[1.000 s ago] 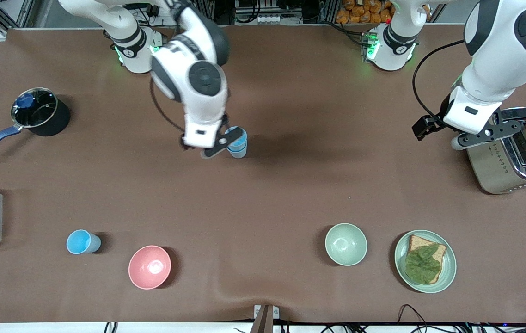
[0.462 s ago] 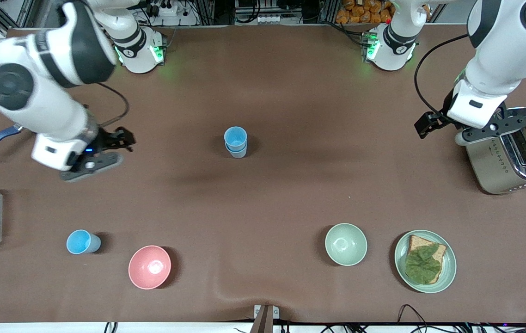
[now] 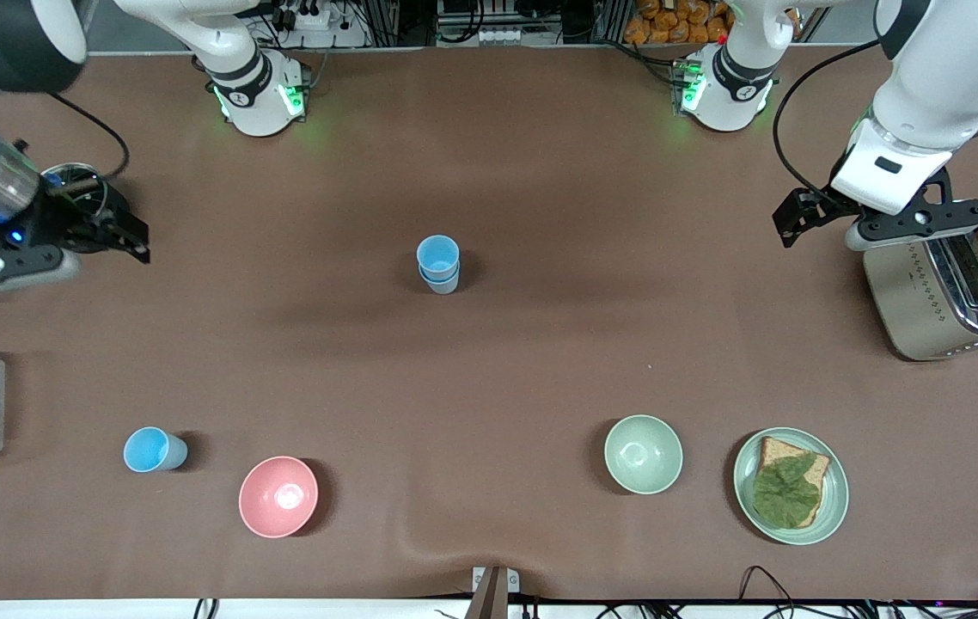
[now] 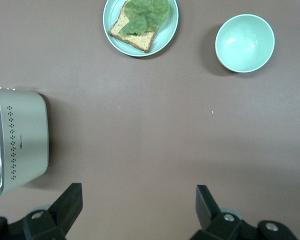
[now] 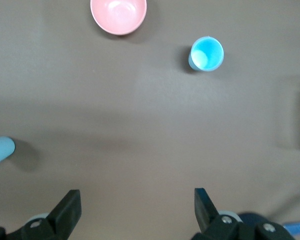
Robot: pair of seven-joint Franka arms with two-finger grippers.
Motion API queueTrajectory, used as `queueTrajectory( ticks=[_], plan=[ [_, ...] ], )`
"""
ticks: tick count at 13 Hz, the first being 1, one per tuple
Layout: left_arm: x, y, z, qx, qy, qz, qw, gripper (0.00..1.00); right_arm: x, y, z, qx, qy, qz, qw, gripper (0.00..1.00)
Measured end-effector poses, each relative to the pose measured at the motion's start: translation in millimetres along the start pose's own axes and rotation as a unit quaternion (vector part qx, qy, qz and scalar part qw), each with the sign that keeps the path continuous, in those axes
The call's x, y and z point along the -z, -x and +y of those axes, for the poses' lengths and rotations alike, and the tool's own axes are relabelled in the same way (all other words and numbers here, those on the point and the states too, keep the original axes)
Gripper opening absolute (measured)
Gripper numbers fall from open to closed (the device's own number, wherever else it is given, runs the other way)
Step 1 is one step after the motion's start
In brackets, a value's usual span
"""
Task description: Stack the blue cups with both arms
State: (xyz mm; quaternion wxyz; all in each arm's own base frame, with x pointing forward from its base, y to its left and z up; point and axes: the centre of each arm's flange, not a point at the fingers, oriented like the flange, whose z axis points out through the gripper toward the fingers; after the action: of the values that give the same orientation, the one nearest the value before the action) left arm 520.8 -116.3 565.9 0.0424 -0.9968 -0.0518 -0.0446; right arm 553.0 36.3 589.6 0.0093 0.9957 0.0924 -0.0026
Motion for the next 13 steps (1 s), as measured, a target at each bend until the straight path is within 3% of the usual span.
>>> queueTrajectory(
  ticks=[4, 8, 13],
  plan=[
    [8.5, -2.4, 11.0, -0.014, 0.003, 0.002, 1.000, 1.00, 13.7, 28.8, 31.2, -0.032, -0.005, -0.030, 0.999, 1.00],
    [31.1, -0.6, 22.9, -0.033, 0.005, -0.020, 0.999, 1.00, 14.6, 30.2, 35.0, -0.034, -0.007, -0.034, 0.999, 1.00],
    [46.6, -9.8, 0.4, -0.050, 0.008, -0.018, 0.999, 1.00, 39.8, 16.2, 45.4, -0.033, -0.001, -0.031, 0.999, 1.00]
  ],
)
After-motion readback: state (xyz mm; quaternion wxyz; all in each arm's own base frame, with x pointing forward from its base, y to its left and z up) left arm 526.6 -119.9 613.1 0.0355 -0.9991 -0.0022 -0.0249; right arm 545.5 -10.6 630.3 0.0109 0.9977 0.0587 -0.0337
